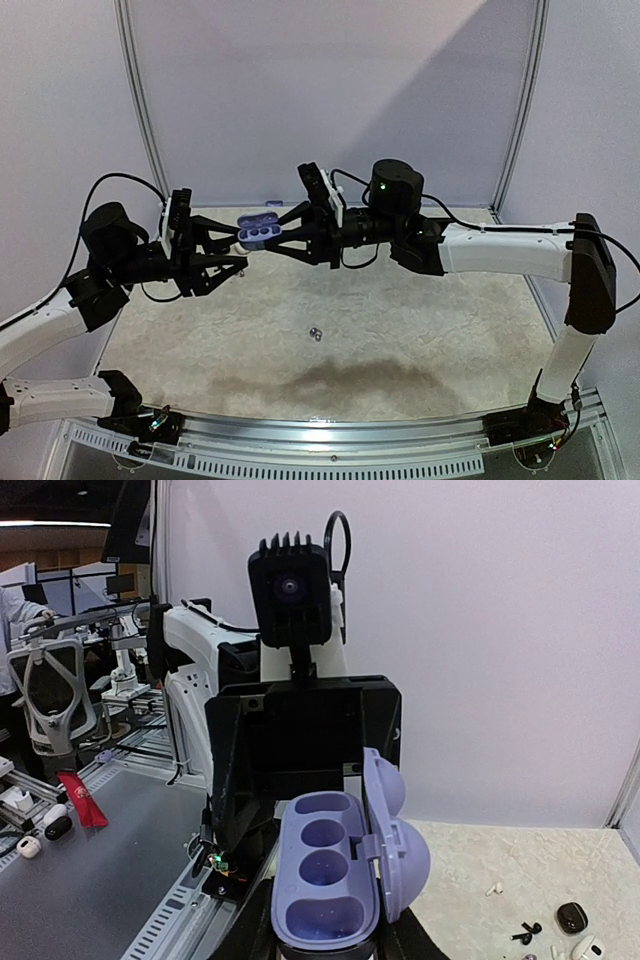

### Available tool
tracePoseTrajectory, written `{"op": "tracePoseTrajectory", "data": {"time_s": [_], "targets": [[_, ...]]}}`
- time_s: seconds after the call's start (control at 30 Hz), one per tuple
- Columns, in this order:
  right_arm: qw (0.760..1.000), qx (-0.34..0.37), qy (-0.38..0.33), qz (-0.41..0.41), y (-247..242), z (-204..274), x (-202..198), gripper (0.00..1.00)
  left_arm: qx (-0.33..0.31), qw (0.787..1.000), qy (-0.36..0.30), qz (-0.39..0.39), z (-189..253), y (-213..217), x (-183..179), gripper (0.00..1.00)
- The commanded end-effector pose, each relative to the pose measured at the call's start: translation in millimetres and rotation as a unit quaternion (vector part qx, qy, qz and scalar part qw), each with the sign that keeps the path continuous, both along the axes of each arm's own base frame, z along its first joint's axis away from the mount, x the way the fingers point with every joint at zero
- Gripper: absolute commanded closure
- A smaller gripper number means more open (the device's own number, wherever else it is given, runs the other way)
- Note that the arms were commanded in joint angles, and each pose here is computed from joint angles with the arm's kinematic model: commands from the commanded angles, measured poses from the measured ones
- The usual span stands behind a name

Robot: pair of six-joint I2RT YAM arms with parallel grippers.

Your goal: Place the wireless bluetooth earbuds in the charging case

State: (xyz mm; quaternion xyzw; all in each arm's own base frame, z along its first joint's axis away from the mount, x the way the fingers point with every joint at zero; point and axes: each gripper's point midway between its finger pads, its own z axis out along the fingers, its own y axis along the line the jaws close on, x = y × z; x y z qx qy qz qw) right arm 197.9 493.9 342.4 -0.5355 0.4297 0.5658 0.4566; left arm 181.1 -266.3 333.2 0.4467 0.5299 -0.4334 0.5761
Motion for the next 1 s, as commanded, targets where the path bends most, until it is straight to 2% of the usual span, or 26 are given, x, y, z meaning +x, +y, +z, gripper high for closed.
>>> {"op": "tracePoseTrajectory", "data": {"time_s": [0.0,0.3,0.47,0.57,0.67,0.7,0.97], "targets": [[1.000,0.008,-0.002,0.014,5,3,-4,1.00,-0.003,1.000,-0.013,0.000,-1,-4,0,0.46],[1.000,0.016,-0.001,0.016,8,4,-5,1.00,-0.002,1.000,-0.014,-0.002,-2,-8,-1,0.65],[1.000,0.022,-0.003,0.017,9,6,-4,1.00,-0.003,1.000,-0.015,-0.002,-3,-9,-1,0.69],[1.000,0.022,-0.003,0.017,10,7,-3,1.00,-0.002,1.000,-0.015,-0.003,-3,-9,-1,0.80],[1.000,0.017,0.003,0.012,11,4,-1,1.00,-0.003,1.000,-0.016,0.002,-3,-8,0,0.98],[1.000,0.015,0.006,0.009,12,3,0,0.99,-0.004,1.000,-0.014,0.006,-3,-7,1,1.00],[0.999,-0.014,0.035,-0.026,13,-9,13,0.65,-0.011,0.999,-0.004,0.047,-4,1,9,1.00]]}}
